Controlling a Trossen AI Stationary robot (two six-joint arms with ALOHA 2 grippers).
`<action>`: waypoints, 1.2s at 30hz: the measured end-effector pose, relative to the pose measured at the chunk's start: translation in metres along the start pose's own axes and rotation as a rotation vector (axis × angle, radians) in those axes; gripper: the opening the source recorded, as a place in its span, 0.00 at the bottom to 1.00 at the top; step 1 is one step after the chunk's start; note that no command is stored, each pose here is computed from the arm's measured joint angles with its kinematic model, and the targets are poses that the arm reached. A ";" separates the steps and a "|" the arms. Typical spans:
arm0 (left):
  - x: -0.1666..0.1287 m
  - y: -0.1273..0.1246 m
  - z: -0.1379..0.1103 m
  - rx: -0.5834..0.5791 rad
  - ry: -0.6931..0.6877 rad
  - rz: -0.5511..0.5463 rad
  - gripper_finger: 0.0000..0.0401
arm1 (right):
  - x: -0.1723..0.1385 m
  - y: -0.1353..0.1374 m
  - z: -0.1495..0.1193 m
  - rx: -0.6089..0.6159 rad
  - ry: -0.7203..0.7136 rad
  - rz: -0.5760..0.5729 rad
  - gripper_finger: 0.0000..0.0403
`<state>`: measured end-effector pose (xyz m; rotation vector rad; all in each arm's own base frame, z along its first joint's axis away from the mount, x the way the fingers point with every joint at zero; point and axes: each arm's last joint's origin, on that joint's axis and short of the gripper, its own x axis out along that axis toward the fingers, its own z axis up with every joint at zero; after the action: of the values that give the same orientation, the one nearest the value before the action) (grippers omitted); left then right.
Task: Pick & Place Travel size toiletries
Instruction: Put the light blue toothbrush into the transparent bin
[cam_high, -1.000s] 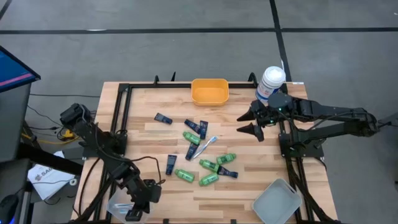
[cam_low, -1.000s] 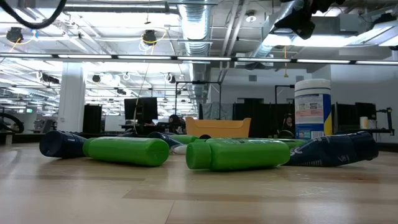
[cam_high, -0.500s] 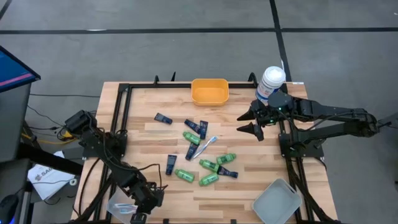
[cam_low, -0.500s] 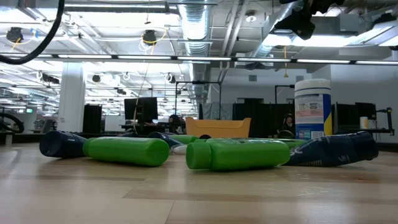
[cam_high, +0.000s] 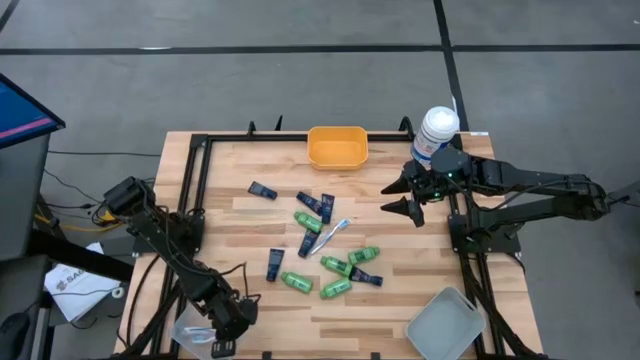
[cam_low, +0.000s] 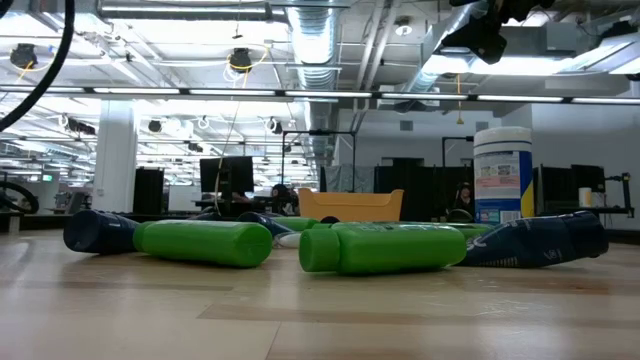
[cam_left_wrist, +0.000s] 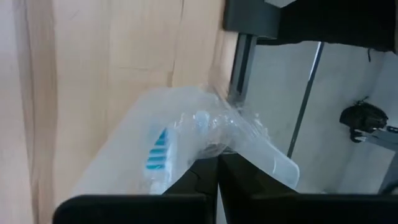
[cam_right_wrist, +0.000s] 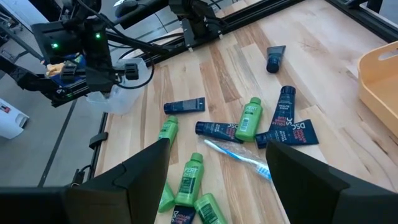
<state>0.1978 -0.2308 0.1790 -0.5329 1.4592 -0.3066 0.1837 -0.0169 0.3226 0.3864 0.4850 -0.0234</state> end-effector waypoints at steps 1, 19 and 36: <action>0.000 0.000 0.000 -0.004 0.005 -0.001 0.00 | 0.000 0.000 0.000 0.000 0.000 0.000 0.64; -0.113 -0.001 0.003 -0.191 -0.587 -0.128 0.00 | 0.000 0.000 -0.001 -0.005 0.012 -0.003 0.64; -0.184 0.090 0.131 -0.003 -1.356 0.404 0.15 | 0.000 0.000 -0.001 0.029 0.015 -0.004 0.64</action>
<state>0.2977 -0.0410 0.2928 -0.2977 0.2126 0.3553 0.1830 -0.0168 0.3212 0.4146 0.5011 -0.0316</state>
